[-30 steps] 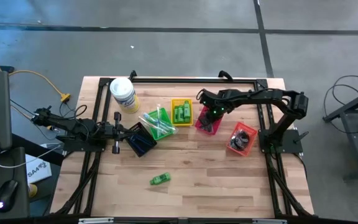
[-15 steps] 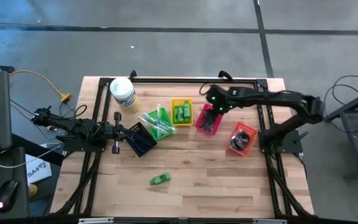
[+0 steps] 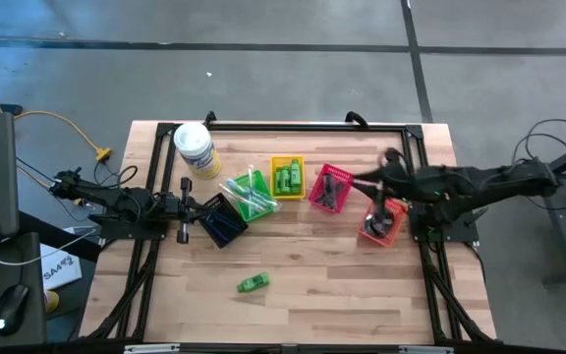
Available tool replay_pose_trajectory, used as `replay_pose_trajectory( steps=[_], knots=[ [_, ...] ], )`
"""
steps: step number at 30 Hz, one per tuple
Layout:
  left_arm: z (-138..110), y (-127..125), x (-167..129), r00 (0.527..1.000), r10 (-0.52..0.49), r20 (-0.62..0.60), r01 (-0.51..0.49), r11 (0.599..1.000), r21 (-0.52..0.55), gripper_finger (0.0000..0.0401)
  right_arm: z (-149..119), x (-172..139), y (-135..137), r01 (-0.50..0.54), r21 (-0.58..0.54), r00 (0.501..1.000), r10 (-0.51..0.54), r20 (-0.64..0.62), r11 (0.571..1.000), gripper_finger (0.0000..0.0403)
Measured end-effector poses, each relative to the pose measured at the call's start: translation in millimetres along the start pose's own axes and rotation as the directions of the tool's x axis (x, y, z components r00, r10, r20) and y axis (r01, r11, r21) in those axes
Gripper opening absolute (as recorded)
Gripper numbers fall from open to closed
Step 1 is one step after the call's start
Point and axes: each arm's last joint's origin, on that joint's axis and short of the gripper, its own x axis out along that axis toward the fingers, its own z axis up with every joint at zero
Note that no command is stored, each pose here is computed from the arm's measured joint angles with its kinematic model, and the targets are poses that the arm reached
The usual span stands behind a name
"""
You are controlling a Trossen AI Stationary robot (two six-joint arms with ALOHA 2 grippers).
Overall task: Pick & Place Travel size toiletries
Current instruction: Put the green shampoo bottle into the yellow bin
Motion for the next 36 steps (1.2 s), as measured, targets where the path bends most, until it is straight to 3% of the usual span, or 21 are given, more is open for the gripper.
replay_pose_trajectory(
  steps=[6,9,17,26,36],
  knots=[
    [0,0,0,1.000,0.001,0.001,-0.001,1.000,0.008,0.0000,-48,-37,-10,-0.152,-0.017,0.970,0.153,0.190,0.988,0.0012],
    [0,0,0,1.000,0.001,0.002,-0.001,1.000,0.008,0.0000,-66,-50,-19,-0.228,-0.012,0.924,0.220,0.313,0.974,0.0005],
    [0,0,0,1.000,0.001,0.003,-0.001,1.000,0.008,0.0000,-111,-65,-31,-0.415,-0.106,0.806,0.420,0.418,0.903,0.0002],
    [1,0,0,1.000,0.002,0.007,-0.002,1.000,0.005,0.0000,-136,-50,-25,-0.434,-0.120,0.831,0.448,0.328,0.893,0.0002],
    [0,0,0,1.000,0.002,0.003,-0.002,1.000,0.006,0.0000,-157,-37,-21,-0.453,-0.112,0.812,0.461,0.357,0.884,0.0002]
  ],
)
